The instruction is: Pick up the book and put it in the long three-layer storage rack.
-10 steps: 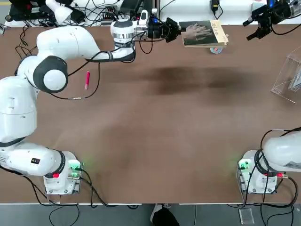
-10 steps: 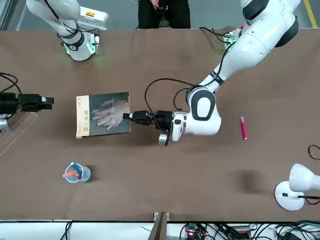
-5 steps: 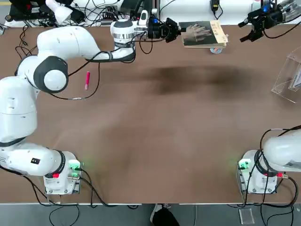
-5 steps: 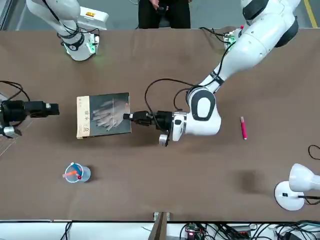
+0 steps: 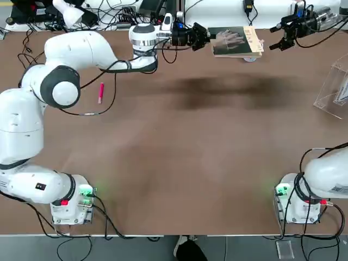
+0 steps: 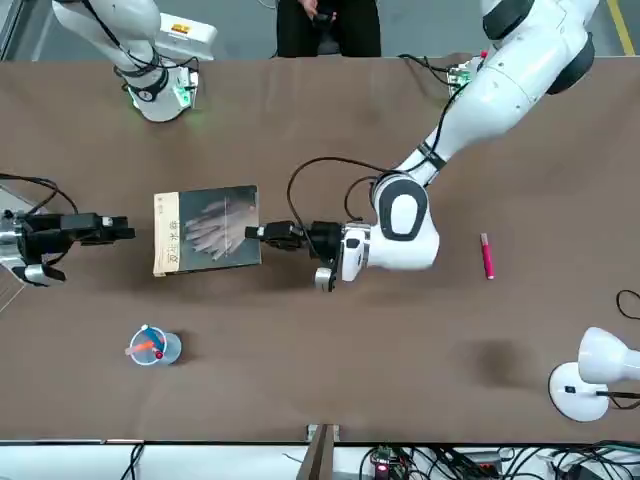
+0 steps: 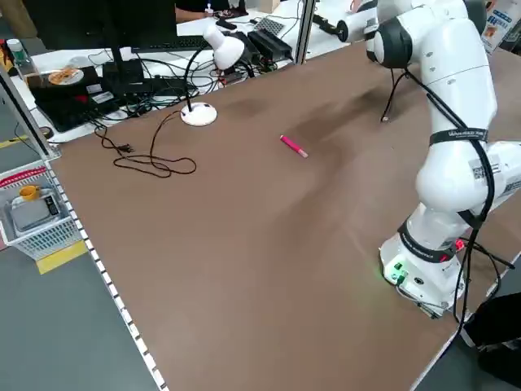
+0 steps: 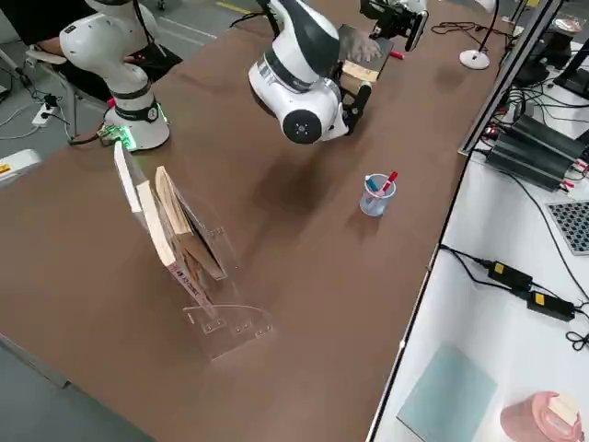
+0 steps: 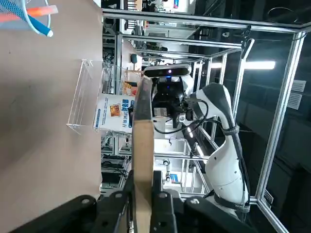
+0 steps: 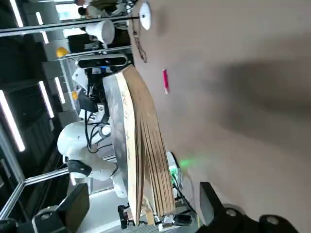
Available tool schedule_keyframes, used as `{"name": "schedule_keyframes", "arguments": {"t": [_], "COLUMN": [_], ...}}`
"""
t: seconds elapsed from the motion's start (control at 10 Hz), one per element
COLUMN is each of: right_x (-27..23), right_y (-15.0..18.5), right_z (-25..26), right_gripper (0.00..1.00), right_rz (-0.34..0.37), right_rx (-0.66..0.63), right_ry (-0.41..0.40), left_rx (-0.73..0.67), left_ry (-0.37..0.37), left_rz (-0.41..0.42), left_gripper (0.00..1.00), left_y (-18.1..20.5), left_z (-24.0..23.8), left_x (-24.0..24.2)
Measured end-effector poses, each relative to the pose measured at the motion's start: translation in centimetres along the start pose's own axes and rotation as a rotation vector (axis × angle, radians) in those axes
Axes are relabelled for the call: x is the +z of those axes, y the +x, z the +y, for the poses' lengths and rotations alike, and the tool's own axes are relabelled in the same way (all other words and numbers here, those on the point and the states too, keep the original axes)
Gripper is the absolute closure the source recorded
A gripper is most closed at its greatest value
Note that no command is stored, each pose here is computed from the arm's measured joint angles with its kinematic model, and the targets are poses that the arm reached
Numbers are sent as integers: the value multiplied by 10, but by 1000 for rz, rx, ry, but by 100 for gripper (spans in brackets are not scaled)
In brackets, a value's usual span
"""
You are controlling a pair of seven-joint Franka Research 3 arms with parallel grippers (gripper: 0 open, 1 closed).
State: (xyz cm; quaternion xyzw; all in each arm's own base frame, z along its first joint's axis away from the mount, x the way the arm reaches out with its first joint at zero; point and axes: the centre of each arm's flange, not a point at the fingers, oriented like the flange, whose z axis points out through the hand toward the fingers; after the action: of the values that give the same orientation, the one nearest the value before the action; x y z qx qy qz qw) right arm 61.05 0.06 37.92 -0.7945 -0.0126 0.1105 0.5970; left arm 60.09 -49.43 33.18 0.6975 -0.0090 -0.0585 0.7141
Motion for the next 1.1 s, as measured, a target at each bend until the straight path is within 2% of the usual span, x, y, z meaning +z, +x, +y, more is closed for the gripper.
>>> {"name": "schedule_keyframes", "arguments": {"t": [0.6,1.1], "right_x": [26,46], "right_y": [12,6], "right_z": [24,31], "right_gripper": [0,0], "right_rz": [-2,-25], "right_rx": [-16,12], "right_ry": [101,179], "left_rx": [1,1], "left_ry": [7,8], "left_rz": [5,6], "left_gripper": [99,99], "left_y": [-2,-1], "left_z": [-1,-1], "left_x": [3,3]}}
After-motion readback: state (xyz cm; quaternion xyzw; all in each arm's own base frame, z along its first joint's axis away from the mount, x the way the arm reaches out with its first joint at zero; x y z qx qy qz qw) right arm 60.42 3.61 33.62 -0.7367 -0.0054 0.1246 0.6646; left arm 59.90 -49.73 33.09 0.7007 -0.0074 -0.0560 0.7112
